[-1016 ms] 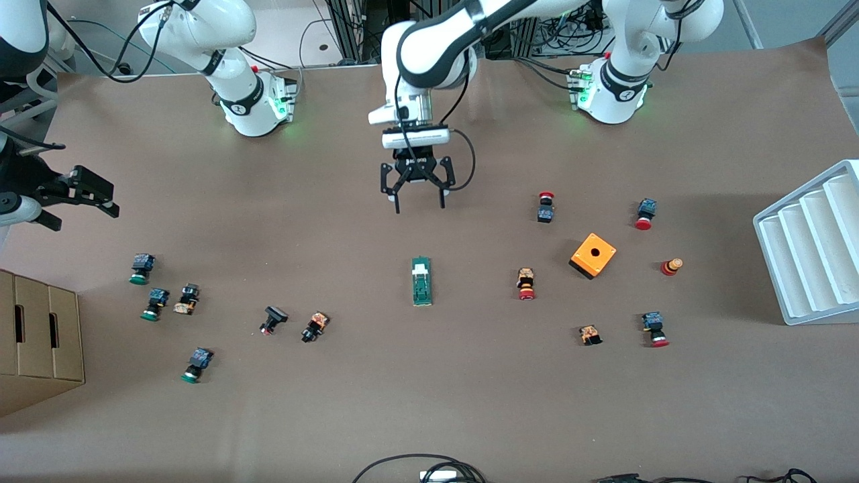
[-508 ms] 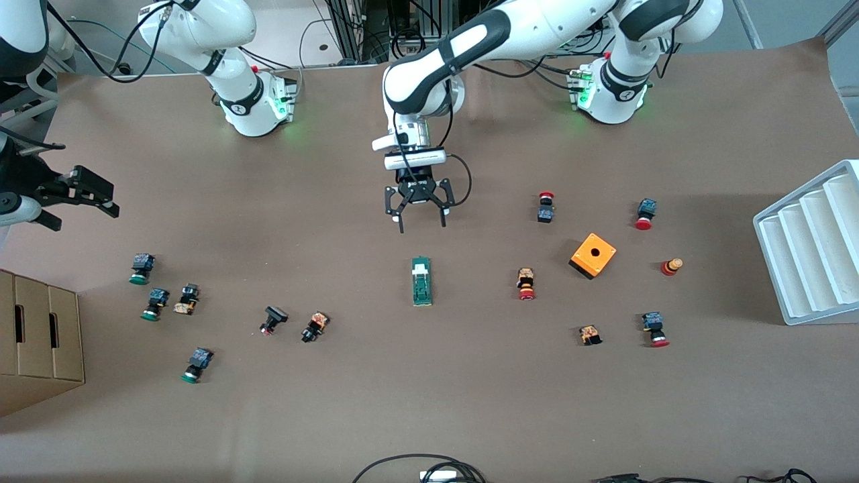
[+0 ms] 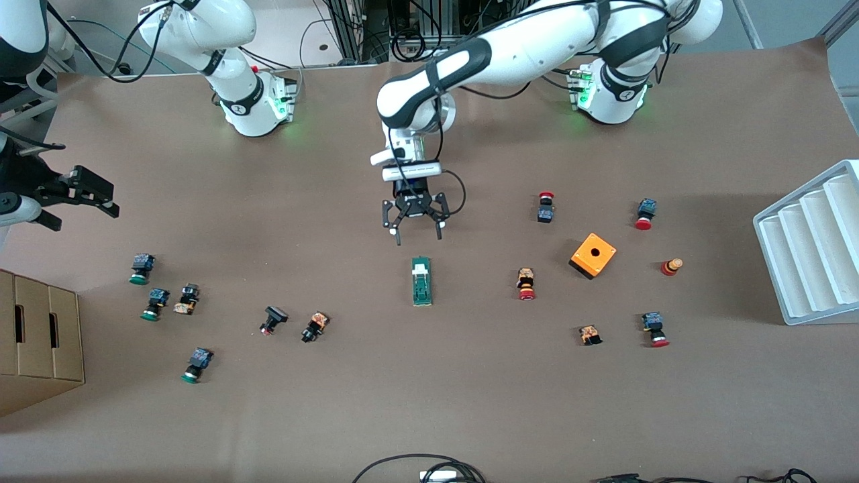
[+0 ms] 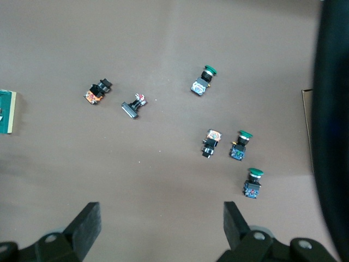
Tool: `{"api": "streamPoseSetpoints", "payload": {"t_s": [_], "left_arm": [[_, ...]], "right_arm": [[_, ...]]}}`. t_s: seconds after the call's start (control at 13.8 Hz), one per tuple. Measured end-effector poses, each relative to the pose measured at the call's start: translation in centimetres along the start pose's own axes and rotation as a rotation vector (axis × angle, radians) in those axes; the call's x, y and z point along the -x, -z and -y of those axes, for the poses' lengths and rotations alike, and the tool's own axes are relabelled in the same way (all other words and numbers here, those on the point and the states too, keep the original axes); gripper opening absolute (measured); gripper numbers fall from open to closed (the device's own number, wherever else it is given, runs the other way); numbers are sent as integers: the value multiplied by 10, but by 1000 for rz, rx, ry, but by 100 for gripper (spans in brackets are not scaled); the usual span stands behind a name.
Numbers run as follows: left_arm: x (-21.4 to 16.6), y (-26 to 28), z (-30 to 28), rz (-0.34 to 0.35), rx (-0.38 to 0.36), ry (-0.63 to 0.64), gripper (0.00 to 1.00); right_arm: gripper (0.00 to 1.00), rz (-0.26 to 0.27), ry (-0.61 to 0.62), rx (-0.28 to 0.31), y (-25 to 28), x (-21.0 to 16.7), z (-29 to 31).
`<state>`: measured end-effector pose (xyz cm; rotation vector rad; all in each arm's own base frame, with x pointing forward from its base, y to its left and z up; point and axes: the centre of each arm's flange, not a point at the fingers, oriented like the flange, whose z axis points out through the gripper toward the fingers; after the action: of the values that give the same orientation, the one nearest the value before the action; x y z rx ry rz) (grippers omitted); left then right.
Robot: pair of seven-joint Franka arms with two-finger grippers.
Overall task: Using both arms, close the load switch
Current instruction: 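Lower the left gripper and grasp the green switch body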
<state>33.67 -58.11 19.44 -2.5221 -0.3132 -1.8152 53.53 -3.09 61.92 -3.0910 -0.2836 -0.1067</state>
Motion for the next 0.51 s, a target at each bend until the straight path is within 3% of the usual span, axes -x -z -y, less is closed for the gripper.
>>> {"api": "streamPoseSetpoints", "payload": {"t_s": [0.51], "left_arm": [[48, -33, -1, -40, 40, -28, 100]], "right_arm": [[100, 3, -14, 0, -2, 1, -8]]}}
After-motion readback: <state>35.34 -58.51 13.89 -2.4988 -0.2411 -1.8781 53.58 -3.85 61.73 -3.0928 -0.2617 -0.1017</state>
